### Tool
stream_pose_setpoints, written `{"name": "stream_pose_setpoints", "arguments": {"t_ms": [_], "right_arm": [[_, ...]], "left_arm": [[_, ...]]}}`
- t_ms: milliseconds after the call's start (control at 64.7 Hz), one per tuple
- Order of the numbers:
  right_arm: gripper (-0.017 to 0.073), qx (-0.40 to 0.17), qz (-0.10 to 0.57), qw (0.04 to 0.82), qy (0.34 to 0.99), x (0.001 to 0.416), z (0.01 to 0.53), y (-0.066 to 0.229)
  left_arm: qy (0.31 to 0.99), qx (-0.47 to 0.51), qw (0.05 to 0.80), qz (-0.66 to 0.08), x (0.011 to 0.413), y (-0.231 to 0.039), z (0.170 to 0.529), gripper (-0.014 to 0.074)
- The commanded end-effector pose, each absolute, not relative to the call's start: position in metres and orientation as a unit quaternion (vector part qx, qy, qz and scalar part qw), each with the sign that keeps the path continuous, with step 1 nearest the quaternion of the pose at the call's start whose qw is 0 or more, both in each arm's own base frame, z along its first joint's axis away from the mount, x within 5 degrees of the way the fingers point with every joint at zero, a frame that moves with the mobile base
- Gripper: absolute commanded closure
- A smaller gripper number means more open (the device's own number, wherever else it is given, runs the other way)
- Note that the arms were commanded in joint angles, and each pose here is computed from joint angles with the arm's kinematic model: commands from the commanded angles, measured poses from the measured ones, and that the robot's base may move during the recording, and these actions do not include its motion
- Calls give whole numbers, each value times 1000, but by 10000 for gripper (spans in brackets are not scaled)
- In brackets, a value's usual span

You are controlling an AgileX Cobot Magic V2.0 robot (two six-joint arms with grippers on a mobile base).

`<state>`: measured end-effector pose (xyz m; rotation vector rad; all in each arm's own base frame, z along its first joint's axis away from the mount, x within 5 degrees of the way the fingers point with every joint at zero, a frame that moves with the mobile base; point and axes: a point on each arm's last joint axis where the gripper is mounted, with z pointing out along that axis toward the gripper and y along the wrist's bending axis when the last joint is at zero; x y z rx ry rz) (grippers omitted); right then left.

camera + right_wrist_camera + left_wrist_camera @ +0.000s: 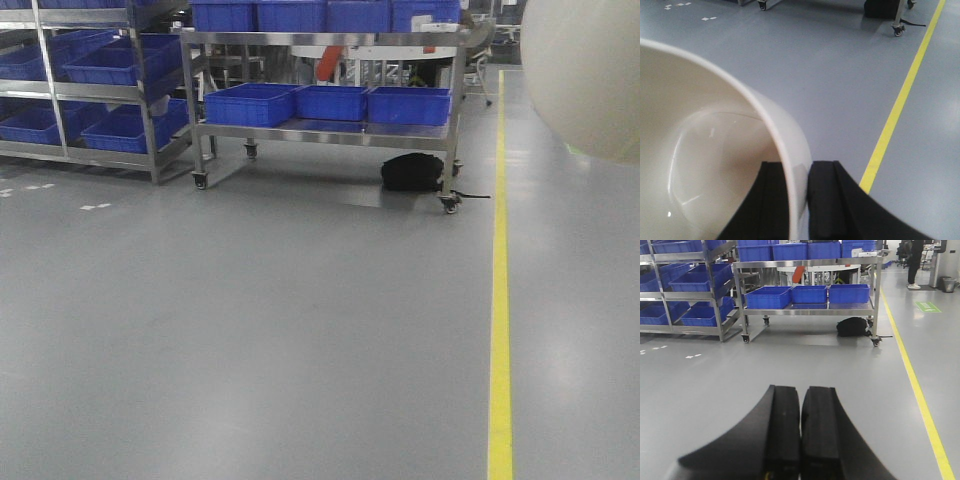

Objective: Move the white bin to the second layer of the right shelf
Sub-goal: 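Drive along the shelf racks holding the bin in the right gripper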

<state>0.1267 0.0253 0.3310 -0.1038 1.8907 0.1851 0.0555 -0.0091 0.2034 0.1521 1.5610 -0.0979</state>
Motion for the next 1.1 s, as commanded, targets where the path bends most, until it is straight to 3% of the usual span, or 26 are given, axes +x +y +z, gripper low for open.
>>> {"name": "stream_pose_setpoints", "arguments": {"t_ms": [0,1082], "right_arm": [[503,-43,86,632,769,128,351,25],[503,-43,86,632,769,128,351,25]], "left_arm": [[681,64,728,-49,56,-9,199,509],[681,64,728,-49,56,-9,199,509]]}}
